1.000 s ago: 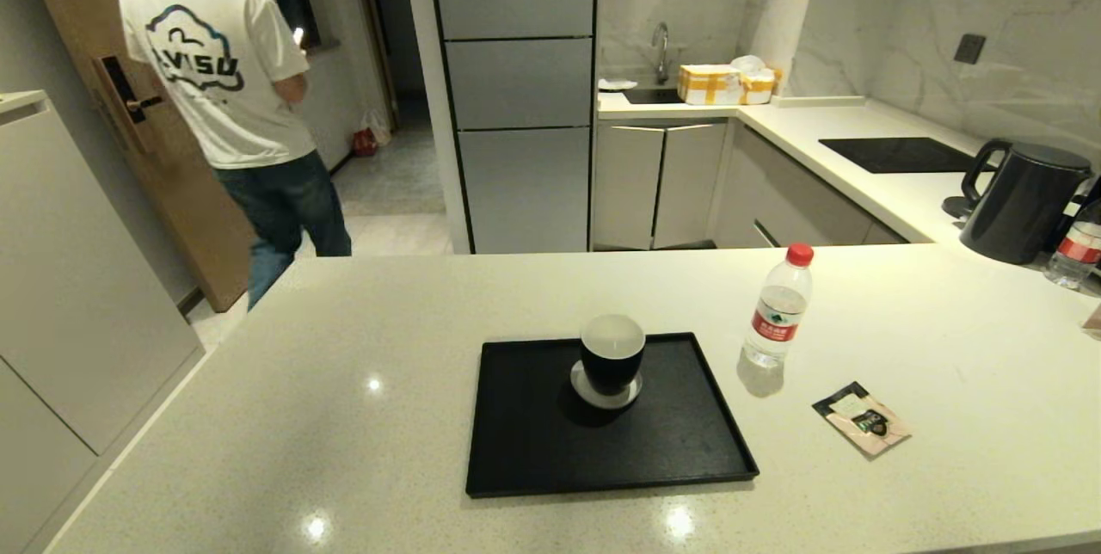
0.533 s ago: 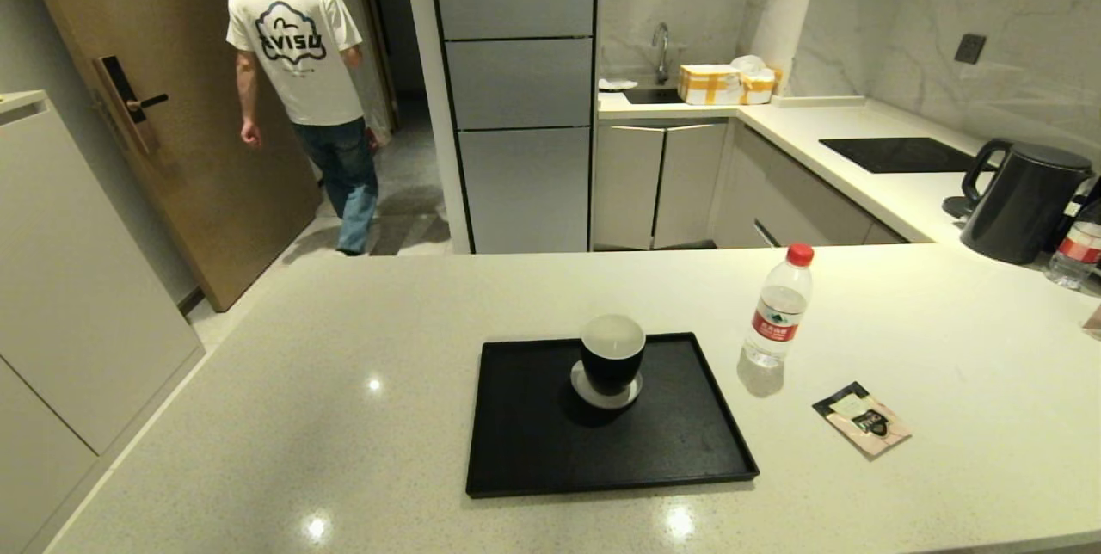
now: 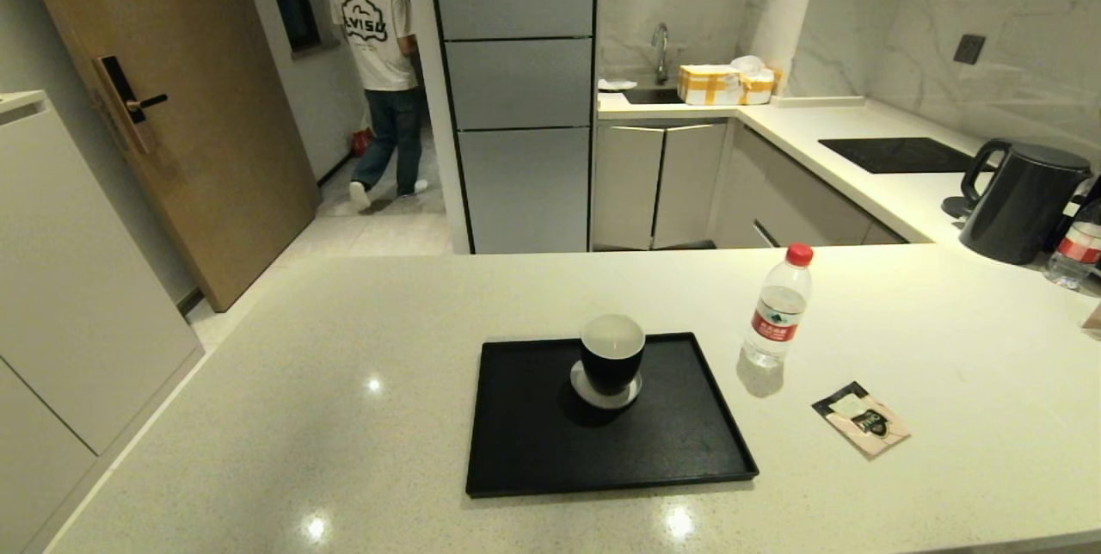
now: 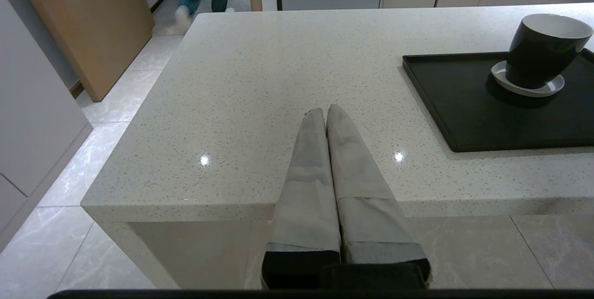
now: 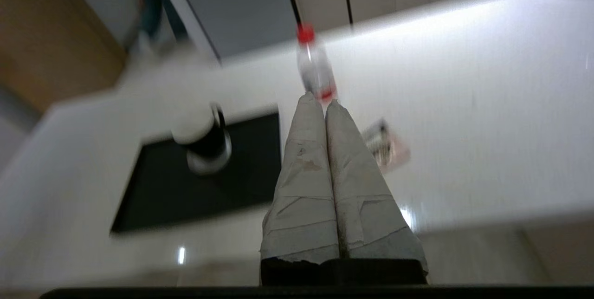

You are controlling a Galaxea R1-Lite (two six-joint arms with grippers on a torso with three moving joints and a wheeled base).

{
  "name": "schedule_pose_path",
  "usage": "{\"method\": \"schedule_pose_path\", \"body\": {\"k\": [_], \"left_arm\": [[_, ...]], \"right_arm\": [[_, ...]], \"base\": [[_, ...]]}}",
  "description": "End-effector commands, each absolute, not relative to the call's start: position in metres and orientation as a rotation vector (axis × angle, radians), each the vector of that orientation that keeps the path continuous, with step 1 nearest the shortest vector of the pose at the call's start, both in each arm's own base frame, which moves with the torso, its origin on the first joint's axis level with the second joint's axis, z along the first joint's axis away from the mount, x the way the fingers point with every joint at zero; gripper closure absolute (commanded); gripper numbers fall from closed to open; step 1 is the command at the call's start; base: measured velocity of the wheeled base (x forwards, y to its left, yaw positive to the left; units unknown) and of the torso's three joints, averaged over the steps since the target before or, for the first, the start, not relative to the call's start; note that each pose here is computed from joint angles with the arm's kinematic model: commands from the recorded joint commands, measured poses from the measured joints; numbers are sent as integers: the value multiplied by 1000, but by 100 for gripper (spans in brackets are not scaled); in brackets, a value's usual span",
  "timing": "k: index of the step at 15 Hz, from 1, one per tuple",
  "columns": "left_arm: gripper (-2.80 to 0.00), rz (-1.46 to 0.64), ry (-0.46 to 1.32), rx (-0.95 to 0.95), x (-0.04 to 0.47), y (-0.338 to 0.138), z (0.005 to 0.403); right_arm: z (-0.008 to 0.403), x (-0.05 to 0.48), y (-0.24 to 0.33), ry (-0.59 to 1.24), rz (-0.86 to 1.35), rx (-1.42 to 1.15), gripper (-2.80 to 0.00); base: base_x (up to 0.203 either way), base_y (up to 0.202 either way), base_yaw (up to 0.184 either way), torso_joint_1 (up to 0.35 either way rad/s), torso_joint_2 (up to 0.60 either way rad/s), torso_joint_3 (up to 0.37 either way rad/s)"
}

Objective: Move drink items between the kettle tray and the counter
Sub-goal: Return the tea bag to its original position

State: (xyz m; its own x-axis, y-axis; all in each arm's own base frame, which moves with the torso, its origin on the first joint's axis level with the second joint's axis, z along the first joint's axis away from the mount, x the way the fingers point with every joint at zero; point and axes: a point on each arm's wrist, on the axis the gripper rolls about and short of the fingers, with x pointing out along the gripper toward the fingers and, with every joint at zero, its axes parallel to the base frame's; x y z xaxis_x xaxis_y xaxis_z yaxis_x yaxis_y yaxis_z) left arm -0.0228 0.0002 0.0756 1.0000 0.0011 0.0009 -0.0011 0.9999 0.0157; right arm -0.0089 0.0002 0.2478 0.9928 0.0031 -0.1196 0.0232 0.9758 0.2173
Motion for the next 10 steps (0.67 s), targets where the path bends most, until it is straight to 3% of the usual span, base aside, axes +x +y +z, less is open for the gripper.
{"method": "schedule_pose_path", "body": {"k": [1, 6, 10], "left_arm": [[0, 2, -2, 15, -23, 0, 75], [0, 2, -2, 15, -23, 0, 75], [0, 2, -2, 15, -23, 0, 75]], "right_arm": [[250, 43, 0, 525, -53, 236, 0], [222, 111, 0, 956, -124, 286, 0], [198, 163, -4, 1116, -184, 321, 0]], "base": [[0, 0, 0, 0, 0, 0], [0, 0, 0, 0, 0, 0], [0, 0, 0, 0, 0, 0]]}}
